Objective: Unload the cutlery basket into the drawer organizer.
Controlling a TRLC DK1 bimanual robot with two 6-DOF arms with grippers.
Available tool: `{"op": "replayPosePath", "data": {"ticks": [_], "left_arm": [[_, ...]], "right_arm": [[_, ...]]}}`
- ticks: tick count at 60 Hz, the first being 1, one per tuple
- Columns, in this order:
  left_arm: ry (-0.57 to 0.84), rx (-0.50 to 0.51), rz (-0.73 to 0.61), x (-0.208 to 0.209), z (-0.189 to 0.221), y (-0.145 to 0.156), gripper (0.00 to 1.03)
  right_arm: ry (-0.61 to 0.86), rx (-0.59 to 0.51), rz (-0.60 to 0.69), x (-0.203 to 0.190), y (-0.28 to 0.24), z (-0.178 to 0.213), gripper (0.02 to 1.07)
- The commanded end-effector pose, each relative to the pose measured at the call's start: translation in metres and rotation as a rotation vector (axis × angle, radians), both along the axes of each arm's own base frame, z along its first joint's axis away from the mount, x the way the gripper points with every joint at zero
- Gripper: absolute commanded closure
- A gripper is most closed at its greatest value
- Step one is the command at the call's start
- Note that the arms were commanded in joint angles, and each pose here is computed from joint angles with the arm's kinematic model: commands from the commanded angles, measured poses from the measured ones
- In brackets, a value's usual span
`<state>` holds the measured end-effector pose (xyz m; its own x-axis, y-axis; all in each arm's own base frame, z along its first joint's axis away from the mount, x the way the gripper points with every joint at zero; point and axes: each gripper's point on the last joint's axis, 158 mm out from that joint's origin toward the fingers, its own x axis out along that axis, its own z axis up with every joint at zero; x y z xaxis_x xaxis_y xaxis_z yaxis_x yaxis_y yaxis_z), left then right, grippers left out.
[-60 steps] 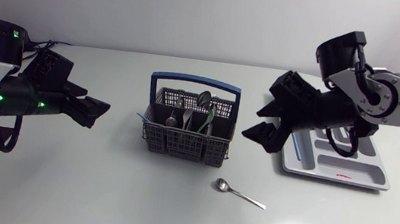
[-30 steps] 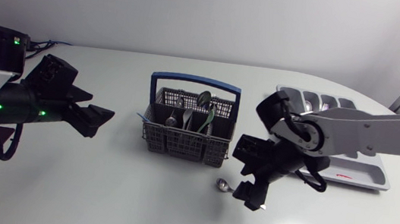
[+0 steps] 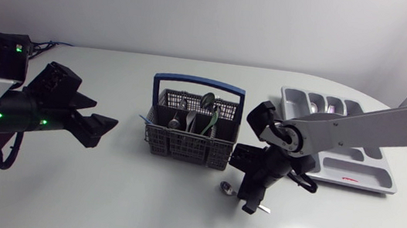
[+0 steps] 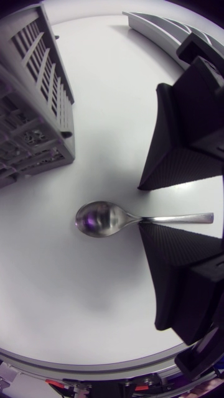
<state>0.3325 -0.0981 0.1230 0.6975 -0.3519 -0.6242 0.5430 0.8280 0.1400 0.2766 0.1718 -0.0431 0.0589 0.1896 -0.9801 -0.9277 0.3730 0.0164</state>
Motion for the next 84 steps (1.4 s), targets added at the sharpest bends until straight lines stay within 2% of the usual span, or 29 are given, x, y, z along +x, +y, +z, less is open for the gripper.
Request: {"op": "replayPosePath", "data": {"ticks": [1,7,14,23,36,47,57,69,75,84], "left_arm": [[0.003,0.016,-0.030,-0.007,-0.006,-0.003,0.14],[-0.001,0.015,-0.032,-0.008,-0.005,-0.004,0.14],[-0.006,0.014,-0.032,-0.008,-0.003,-0.004,0.14],[-0.010,0.014,-0.033,-0.009,-0.001,-0.004,0.14],[-0.007,0.014,-0.033,-0.010,-0.002,-0.004,0.14],[-0.009,0.014,-0.036,-0.010,-0.002,-0.005,0.11],[-0.008,0.010,-0.045,-0.012,-0.002,-0.009,0.11],[-0.017,0.008,-0.050,-0.013,0.000,-0.011,0.11],[-0.022,0.009,-0.050,-0.012,0.000,-0.011,0.11],[-0.033,0.008,-0.049,-0.010,0.001,-0.011,0.11]], "right_arm": [[0.057,-0.033,0.019,-0.010,-0.002,-0.011,0.93],[0.073,-0.036,0.041,-0.016,-0.003,-0.009,1.01],[0.090,-0.049,0.080,-0.029,-0.009,0.000,1.01],[0.052,-0.029,0.118,-0.031,-0.023,0.030,1.01],[0.005,-0.015,0.102,-0.019,-0.078,0.062,1.01],[-0.069,-0.035,0.063,0.014,-0.156,0.073,1.01],[-0.105,-0.063,0.063,0.037,-0.220,0.069,1.01],[-0.179,-0.134,0.102,0.063,-0.282,0.047,1.01],[-0.203,-0.191,0.117,0.071,-0.300,0.033,1.01],[-0.250,-0.216,0.116,0.081,-0.306,0.020,0.99]]}}
